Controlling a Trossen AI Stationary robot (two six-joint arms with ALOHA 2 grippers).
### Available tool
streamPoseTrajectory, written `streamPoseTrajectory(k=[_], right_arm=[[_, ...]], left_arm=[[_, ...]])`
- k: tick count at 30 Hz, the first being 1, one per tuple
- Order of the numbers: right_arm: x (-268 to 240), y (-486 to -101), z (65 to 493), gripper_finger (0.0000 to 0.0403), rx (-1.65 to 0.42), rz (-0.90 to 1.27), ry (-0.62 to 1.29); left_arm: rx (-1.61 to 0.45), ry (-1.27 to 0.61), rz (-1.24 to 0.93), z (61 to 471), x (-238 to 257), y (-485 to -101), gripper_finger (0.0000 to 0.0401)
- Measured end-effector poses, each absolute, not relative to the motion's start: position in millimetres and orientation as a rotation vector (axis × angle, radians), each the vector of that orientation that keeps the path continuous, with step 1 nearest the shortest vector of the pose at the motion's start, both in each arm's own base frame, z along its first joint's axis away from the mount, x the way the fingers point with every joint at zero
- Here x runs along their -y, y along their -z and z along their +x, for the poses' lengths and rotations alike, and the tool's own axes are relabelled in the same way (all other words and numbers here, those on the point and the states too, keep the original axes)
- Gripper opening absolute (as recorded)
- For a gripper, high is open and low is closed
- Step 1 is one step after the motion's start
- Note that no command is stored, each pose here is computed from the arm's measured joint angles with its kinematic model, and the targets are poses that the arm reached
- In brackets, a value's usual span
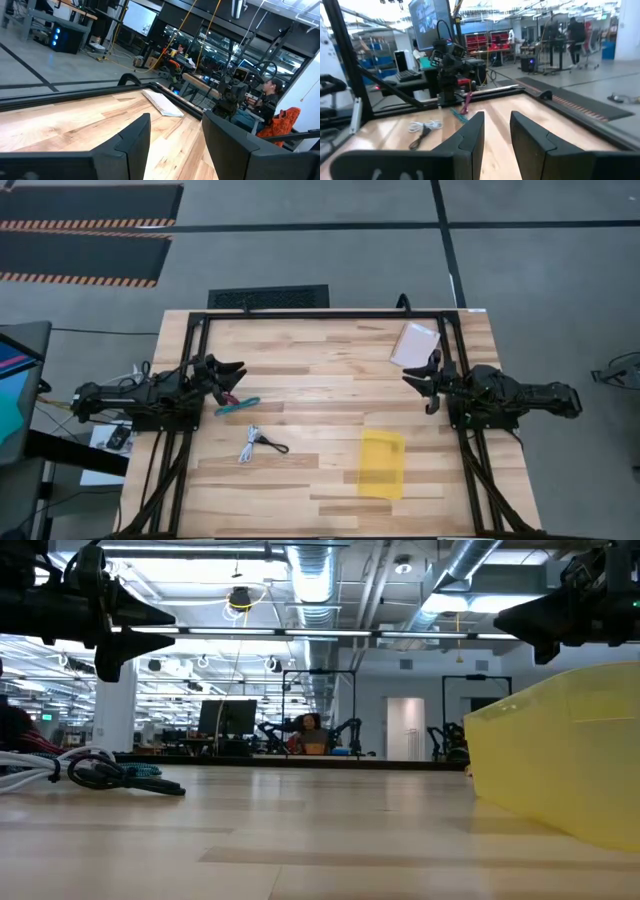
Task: Pick and place USB-C Cables
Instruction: Put the black pink charger cable into the yellow bin
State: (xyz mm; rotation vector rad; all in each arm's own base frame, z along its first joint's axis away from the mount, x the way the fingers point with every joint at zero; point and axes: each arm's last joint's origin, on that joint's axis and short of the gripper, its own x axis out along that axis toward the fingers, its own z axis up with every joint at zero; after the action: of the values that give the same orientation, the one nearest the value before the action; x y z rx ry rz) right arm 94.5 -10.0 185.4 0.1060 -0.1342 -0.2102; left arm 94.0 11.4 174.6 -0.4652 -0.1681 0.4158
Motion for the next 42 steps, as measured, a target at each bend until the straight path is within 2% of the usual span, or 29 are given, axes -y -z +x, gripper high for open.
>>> streamPoseTrajectory(k=[8,20,37,42], right_arm=[[10.0,-185.2,94.5,0.0119,0.134,0.125,0.211],[9.9,-188.3,94.0,0.0119,0.209,0.555,0.168],[10.0,-187.9,94.1,0.0119,0.212,0.617,0.165],[9.0,-181.1,95.0,0.0119,0.137,0.614,0.176]], left_arm=[[0.168,-0.416,-0.465,94.0,-11.4,-174.5,0.0169],[0.168,-0.416,-0.465,94.0,-11.5,-174.5,0.0169],[0.176,-0.425,-0.488,93.9,-11.7,-174.6,0.0169],[0.201,-0.433,-0.544,93.6,-12.1,-175.4,0.0169]])
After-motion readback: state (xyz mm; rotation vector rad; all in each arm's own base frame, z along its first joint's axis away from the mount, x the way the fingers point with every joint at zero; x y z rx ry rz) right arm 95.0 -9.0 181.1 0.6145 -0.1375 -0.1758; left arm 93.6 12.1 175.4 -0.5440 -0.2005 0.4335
